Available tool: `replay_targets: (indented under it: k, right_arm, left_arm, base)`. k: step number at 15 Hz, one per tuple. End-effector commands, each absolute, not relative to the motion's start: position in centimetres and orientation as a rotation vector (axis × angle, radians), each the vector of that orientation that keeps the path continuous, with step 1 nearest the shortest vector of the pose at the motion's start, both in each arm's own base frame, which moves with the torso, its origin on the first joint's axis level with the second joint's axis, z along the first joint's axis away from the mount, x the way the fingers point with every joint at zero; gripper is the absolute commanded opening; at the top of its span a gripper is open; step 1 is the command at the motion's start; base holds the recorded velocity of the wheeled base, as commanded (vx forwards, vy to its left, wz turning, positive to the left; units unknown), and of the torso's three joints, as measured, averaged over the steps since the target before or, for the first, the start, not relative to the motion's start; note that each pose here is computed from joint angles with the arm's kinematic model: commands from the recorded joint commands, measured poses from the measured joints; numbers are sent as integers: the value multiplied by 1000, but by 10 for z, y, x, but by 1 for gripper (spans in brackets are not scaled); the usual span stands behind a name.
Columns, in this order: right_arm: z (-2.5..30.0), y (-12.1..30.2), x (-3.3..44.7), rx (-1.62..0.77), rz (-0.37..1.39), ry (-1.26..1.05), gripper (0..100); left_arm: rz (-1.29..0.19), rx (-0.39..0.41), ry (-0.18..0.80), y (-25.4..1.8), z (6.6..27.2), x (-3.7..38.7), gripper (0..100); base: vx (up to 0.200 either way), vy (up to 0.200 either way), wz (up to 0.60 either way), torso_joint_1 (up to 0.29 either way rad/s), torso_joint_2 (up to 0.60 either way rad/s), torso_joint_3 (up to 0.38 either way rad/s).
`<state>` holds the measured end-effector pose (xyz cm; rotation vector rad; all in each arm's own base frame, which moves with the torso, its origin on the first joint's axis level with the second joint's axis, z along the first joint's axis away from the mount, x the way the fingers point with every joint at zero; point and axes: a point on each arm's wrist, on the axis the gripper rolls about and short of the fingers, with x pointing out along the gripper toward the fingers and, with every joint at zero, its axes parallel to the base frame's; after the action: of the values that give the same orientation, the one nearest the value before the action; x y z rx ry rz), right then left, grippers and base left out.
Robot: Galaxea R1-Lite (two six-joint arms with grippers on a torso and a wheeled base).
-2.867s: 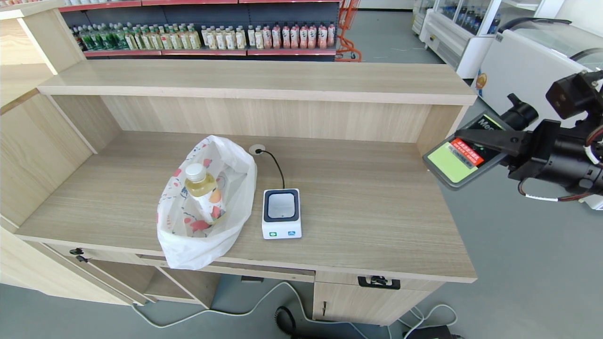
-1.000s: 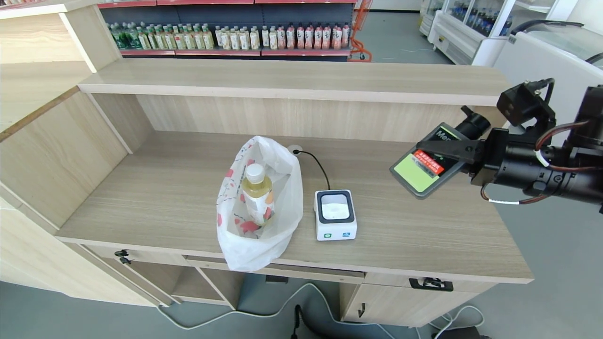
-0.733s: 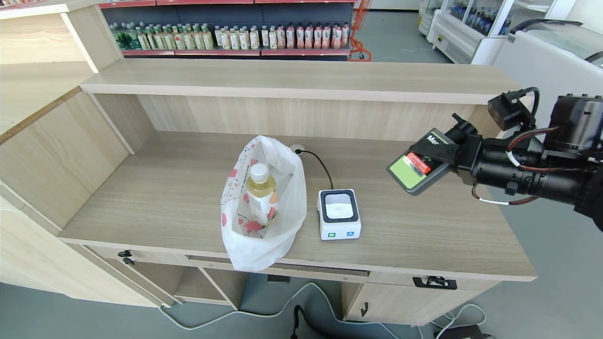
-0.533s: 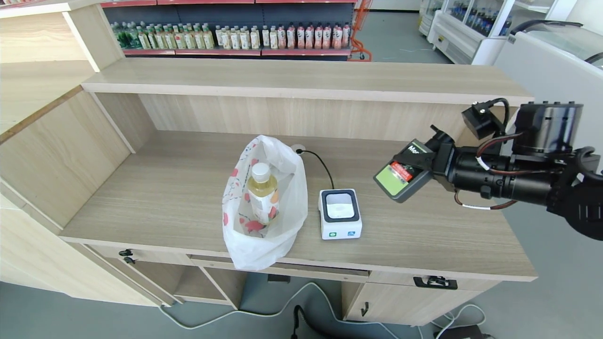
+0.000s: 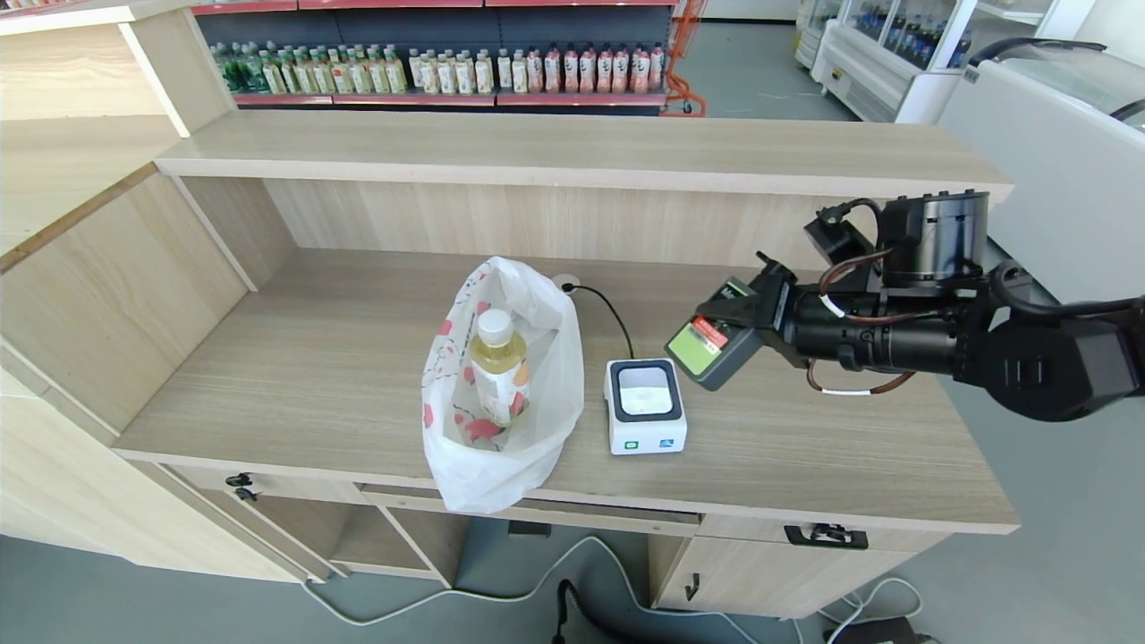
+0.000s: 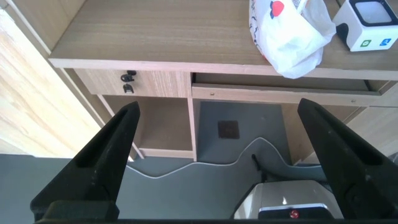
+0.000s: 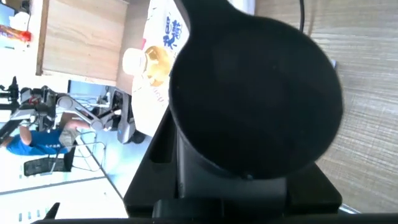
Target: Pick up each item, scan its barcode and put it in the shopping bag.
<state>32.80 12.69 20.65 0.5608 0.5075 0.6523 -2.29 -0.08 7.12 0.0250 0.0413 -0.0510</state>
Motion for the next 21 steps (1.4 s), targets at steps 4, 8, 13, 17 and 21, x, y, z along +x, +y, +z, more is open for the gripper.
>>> replay_targets:
  k: [4, 8, 13, 17, 21]
  right_arm:
    - [189, 142, 335, 551, 662, 552, 0]
    - [176, 145, 346, 532, 657, 565, 0]
    - [157, 152, 359, 519, 671, 557, 0]
    - [146, 154, 367, 453, 698, 514, 0]
    - [145, 158, 373, 455, 734, 508, 0]
  left_arm:
    - [-51, 25, 41, -1, 71, -23, 100]
    - [-51, 25, 41, -1, 71, -23, 100]
    - [-50, 27, 41, -1, 71, -23, 100]
    - [-51, 27, 41, -1, 71, -23, 100]
    - [-51, 27, 41, -1, 71, -23, 100]
  base:
    - [0, 0, 0, 0, 0, 0]
    - [0, 0, 0, 0, 0, 0]
    - [0, 0, 0, 0, 0, 0]
    - [0, 0, 0, 0, 0, 0]
    - [0, 0, 0, 0, 0, 0]
